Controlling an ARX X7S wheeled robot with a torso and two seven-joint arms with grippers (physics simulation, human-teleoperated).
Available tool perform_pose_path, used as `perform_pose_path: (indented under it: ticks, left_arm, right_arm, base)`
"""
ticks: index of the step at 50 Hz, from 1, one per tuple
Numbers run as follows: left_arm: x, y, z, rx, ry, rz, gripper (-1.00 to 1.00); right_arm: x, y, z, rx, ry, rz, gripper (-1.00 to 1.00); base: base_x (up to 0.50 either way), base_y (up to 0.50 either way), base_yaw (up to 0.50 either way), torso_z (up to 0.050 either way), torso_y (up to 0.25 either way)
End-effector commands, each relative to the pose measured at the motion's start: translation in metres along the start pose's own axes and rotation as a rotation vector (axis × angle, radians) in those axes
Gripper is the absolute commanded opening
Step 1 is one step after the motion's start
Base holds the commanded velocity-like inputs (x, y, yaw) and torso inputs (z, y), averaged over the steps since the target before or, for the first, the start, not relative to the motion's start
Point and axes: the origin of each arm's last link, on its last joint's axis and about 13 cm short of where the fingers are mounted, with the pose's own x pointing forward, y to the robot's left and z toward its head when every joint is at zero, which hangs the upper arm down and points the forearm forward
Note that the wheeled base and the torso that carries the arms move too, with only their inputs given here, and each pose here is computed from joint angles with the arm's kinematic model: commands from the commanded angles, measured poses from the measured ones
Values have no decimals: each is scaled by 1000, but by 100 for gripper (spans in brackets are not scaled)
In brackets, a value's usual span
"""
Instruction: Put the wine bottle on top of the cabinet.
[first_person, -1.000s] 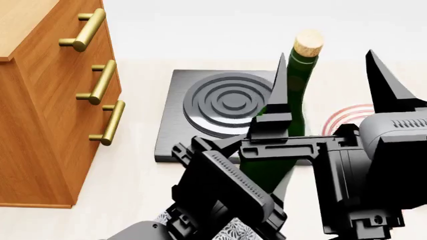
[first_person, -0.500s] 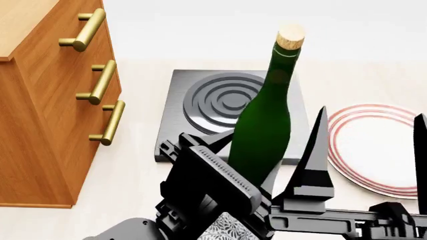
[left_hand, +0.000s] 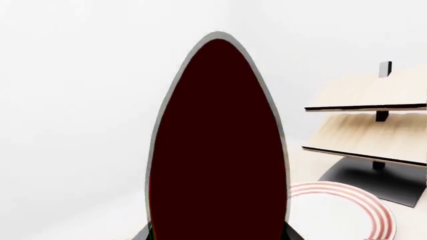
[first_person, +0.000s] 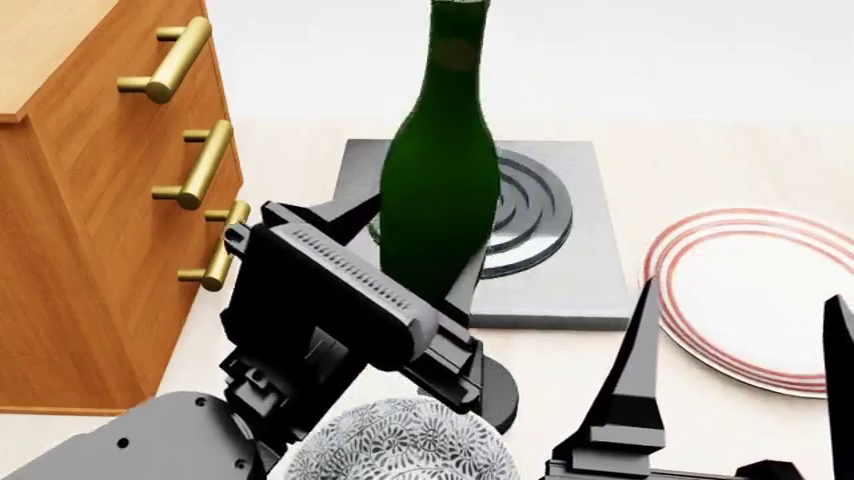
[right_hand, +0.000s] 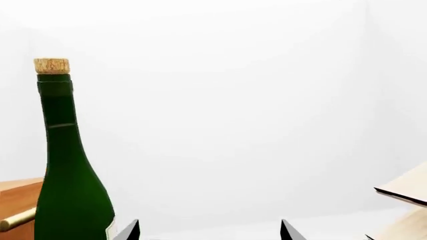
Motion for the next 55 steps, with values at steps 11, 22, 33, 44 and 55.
perform_pose_path:
  ticks: [11,22,33,44,55]
  left_arm:
    - [0,57,68,62,-81,135,-100]
    - [14,115,108,-25,-96,308,-100]
    - [21,177,140,-6,-51,487,-100]
    - [20,211,165,18,-29,579,-100]
    - [7,234,194,57,-23,672,-100]
  right_arm:
    - [-2,2,2,-10,-6,17,100]
    - [-2,2,3,8,-5,15,100]
    - [-1,0,3,16,-4,9,100]
    - [-1,0,1,13,-1,9,100]
    - [-2,0,1,13,0,9,100]
  base:
    - [0,0,0,0,0]
    - [0,0,0,1,1]
    - [0,0,0,0,1]
    - [0,0,0,0,1]
    - [0,0,0,1,1]
